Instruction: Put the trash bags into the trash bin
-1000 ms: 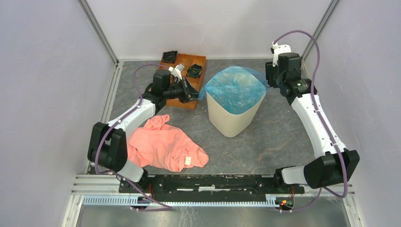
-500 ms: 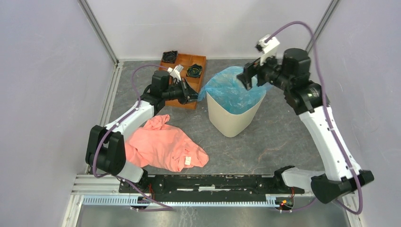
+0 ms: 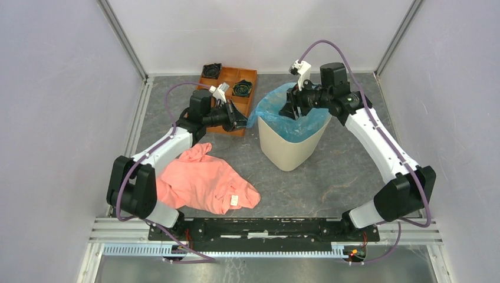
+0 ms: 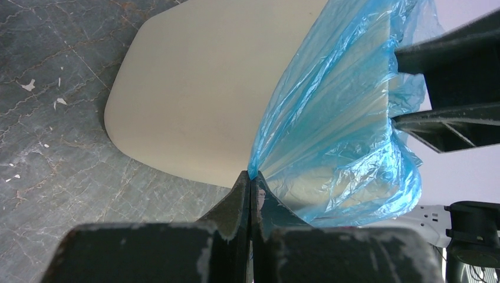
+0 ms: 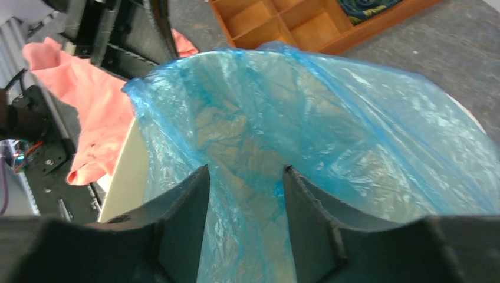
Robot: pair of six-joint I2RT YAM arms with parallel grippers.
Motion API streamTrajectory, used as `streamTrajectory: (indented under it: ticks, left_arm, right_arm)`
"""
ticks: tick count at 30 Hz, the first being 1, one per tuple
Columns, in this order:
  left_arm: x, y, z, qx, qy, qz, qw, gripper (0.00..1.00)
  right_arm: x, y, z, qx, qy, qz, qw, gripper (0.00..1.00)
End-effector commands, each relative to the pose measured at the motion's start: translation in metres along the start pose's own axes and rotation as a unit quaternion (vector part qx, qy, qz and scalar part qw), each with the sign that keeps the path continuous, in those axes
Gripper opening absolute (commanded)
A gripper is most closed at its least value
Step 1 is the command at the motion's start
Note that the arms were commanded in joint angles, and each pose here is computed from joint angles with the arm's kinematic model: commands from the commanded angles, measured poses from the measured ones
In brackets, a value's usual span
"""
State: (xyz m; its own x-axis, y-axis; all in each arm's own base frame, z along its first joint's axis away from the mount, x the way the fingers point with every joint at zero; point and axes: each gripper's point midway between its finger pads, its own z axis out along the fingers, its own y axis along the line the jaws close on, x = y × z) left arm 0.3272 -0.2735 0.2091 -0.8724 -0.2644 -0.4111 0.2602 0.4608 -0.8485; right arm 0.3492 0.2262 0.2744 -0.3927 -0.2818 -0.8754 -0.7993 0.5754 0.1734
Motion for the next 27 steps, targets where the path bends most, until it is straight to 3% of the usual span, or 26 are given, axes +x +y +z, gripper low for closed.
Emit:
streamTrajectory:
  ticks: [1, 4, 6, 18, 19, 21, 25, 27]
  left_arm:
    - [-0.003, -0.014, -0.002, 0.028, 0.002, 0.031, 0.999, 0.02]
    - [-0.005, -0.018, -0.003, 0.032, -0.002, 0.036, 0.999, 0.02]
    - [-0.007, -0.02, -0.003, 0.033, -0.003, 0.038, 0.999, 0.02]
    - [-0.007, -0.026, -0.008, 0.036, -0.005, 0.04, 0.999, 0.02]
    - [-0.007, -0.027, -0.009, 0.037, -0.007, 0.041, 0.998, 0.02]
    - [-0.007, -0.027, -0.009, 0.036, -0.008, 0.04, 0.999, 0.02]
    - [-0.01, -0.03, -0.008, 0.041, -0.01, 0.037, 0.998, 0.02]
    - [-0.01, -0.032, -0.009, 0.045, -0.014, 0.038, 0.998, 0.02]
  right_arm:
    - [-0.012, 0.024, -0.008, -0.058, -0.025, -0.006, 0.998, 0.46]
    - [-0.02, 0.043, -0.019, -0.087, -0.053, -0.002, 0.995, 0.3]
    - [-0.029, 0.049, -0.028, -0.086, -0.069, -0.006, 0.994, 0.02]
    - [-0.031, 0.075, -0.07, -0.077, -0.082, -0.029, 0.993, 0.0]
    - [-0.032, 0.068, -0.071, -0.054, -0.083, -0.043, 0.994, 0.11]
    - [-0.038, 0.032, -0.074, 0.045, -0.073, -0.06, 0.995, 0.45]
    - [-0.039, -0.017, -0.067, 0.115, -0.027, -0.077, 0.99, 0.6]
    - [-0.032, -0.021, -0.056, 0.071, -0.013, -0.067, 0.995, 0.66]
